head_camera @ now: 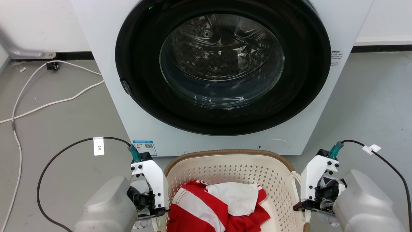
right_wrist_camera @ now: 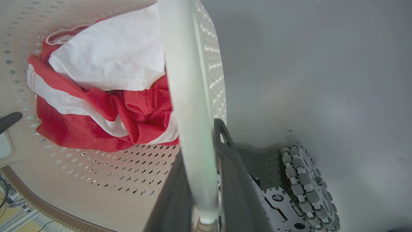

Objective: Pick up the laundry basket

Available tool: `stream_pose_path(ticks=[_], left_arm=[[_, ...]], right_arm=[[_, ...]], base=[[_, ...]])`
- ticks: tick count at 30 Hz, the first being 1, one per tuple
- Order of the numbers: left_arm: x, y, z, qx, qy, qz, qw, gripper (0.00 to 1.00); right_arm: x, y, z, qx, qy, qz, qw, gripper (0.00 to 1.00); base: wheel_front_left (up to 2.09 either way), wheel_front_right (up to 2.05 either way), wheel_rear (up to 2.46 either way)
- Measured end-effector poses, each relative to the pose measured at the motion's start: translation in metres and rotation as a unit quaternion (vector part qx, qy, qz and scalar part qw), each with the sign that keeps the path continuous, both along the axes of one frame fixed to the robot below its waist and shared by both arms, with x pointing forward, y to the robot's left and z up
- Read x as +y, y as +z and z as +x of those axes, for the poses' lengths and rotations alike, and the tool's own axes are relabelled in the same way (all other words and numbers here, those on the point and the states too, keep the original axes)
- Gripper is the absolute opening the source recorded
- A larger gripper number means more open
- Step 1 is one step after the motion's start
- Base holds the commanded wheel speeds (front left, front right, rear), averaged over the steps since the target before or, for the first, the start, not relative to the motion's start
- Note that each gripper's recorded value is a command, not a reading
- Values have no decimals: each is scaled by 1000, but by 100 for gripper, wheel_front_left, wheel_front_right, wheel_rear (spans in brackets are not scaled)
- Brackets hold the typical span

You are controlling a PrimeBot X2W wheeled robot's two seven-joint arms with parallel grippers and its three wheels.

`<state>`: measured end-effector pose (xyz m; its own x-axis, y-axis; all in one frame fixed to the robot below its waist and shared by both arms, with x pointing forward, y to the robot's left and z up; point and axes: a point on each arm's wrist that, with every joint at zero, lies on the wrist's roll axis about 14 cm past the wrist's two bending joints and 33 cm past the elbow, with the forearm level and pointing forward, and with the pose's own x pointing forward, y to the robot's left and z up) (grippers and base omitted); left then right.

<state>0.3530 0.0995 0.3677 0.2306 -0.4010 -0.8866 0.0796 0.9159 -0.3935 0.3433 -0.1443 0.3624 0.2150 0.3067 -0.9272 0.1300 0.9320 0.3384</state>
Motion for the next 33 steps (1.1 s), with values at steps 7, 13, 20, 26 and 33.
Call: stream_pose_path(ticks=[7, 13, 20, 26, 33], left_arm=[[1, 0, 0, 0, 3, -2, 1000, 0], [1, 0, 0, -1, 4, -1, 1000, 0], [2, -1, -1, -1, 6, -2, 1000, 0], [2, -2, -1, -1, 6, -1, 1000, 0], [3, -1, 0, -3, 7, -1, 1000, 0]], right_arm=[[1, 0, 0, 0, -1, 3, 1000, 0], [2, 0, 1, -2, -1, 5, 1000, 0], [3, 0, 0, -1, -1, 6, 1000, 0], [3, 0, 1, -5, -2, 6, 1000, 0], [4, 0, 0, -5, -1, 7, 1000, 0]], base=[[0, 0, 0], [0, 0, 0], [0, 0, 0], [0, 0, 0], [0, 0, 0]])
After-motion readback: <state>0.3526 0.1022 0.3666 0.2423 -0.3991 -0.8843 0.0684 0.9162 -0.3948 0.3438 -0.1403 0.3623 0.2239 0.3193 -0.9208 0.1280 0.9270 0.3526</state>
